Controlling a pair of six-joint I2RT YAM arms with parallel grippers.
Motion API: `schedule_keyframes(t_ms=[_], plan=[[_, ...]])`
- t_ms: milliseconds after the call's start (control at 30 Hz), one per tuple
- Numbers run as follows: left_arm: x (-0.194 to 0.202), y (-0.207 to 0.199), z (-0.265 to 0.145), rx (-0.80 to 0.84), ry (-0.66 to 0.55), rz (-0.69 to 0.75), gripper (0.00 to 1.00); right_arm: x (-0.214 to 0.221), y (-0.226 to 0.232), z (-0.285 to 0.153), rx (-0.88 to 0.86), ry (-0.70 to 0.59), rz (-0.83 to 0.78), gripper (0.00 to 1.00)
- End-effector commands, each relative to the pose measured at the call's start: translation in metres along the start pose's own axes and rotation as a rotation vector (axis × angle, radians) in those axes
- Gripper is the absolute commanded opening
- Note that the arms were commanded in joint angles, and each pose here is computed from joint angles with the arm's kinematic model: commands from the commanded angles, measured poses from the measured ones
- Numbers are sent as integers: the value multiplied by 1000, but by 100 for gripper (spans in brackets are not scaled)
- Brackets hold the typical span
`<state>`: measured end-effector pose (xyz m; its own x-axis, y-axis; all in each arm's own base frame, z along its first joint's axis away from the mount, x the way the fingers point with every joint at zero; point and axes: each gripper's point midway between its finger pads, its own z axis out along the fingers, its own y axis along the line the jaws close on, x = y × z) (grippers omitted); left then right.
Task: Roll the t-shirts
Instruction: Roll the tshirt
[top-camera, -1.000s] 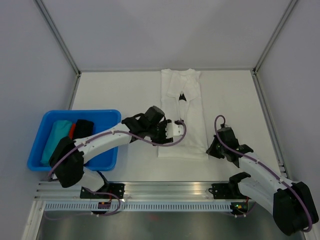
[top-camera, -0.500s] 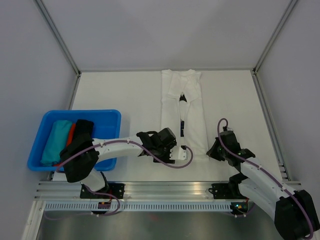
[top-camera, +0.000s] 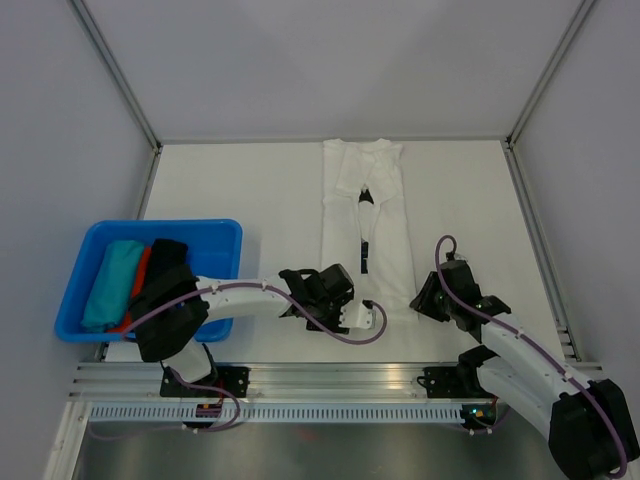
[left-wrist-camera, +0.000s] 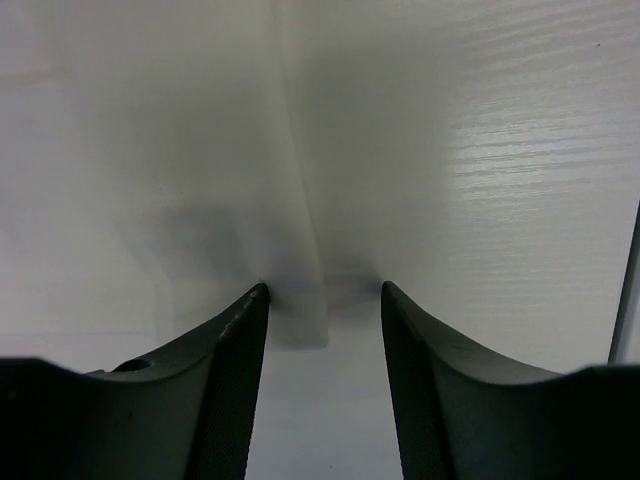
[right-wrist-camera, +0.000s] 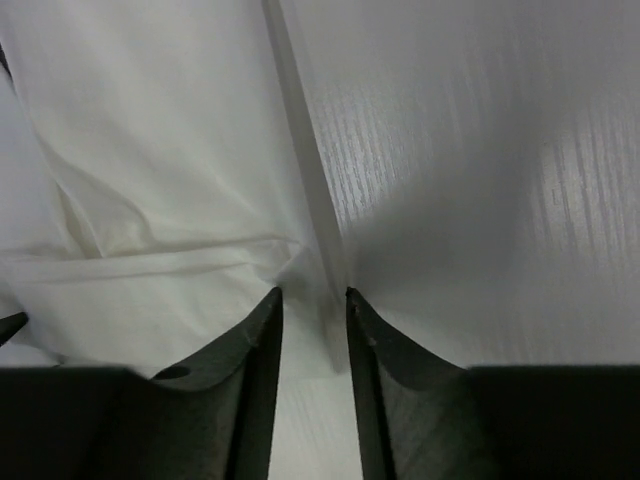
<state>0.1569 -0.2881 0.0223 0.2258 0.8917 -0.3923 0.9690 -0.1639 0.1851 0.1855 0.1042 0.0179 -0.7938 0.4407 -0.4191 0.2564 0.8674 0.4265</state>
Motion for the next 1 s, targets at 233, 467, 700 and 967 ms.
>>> schedule_keyframes(t_ms=[233, 467, 700, 967], plan=[[4, 6, 10, -21, -2, -71, 22, -71, 58, -49, -136, -187, -162, 54], [-11, 8, -8, 65, -111, -114, 2, -121, 97, -98, -275, -458, -564, 57], [-10, 12, -34, 223, -194, -224, 2, -79, 108, -96, -487, -439, -1352, 58], [-9, 27, -35, 238, -200, -249, 2, 12, 48, -60, -668, 20, -1756, 58]])
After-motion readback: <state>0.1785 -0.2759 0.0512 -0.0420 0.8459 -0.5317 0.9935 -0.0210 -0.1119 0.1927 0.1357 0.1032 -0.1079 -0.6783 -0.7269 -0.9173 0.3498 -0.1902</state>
